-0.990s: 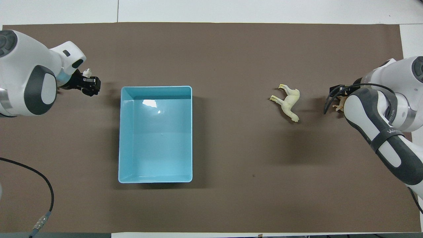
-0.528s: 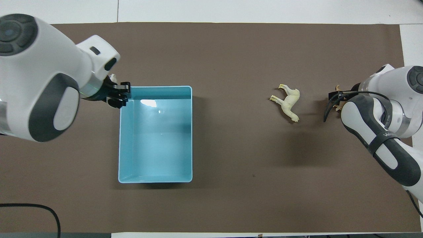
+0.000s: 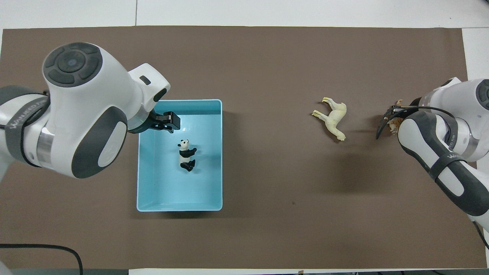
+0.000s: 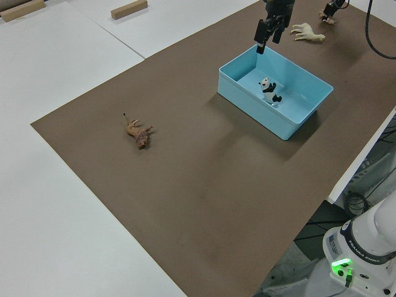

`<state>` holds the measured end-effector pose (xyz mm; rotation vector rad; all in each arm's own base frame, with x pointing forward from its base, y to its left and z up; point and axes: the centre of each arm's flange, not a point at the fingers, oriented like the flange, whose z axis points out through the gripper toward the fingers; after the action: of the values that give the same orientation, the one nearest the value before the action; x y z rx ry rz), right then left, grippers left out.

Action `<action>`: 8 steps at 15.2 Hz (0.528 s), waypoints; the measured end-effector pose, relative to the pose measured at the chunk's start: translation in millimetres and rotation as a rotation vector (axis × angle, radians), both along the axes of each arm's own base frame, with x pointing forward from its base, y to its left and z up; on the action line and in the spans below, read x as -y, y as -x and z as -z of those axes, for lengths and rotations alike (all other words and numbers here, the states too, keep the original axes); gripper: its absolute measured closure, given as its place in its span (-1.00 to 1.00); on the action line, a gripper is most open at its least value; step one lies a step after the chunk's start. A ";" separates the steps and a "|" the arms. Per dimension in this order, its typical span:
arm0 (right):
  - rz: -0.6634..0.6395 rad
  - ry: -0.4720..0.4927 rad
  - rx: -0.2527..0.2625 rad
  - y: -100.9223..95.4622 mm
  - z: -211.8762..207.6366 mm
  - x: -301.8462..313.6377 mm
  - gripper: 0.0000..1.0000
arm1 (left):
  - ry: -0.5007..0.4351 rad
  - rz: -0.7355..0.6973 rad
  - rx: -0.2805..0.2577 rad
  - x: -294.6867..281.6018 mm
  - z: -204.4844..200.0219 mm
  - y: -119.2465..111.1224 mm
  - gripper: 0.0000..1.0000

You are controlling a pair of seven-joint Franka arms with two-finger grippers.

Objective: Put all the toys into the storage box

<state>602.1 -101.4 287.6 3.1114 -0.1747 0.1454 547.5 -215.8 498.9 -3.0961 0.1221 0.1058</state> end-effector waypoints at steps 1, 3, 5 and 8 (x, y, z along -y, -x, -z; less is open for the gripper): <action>0.000 0.000 0.000 0.0 0.1 0.0 0.23 | 0.007 0.022 0.012 -21.6 -3.7 -9.7 -1.00; 0.000 0.000 0.000 0.0 0.0 -0.2 0.23 | 0.026 0.077 0.058 -84.9 -11.4 -34.0 -1.00; -0.002 -0.001 -0.006 -0.6 -0.7 -1.4 0.23 | 0.033 0.157 0.073 -152.5 -10.9 -50.6 -1.00; -0.026 -0.012 -0.051 -12.6 -23.3 -15.1 0.23 | 0.037 0.259 0.069 -229.0 12.1 -76.8 -1.00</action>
<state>614.7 -86.3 310.9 3.1264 -0.1344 0.0655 624.3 13.2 486.8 -3.0820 0.5240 -0.0123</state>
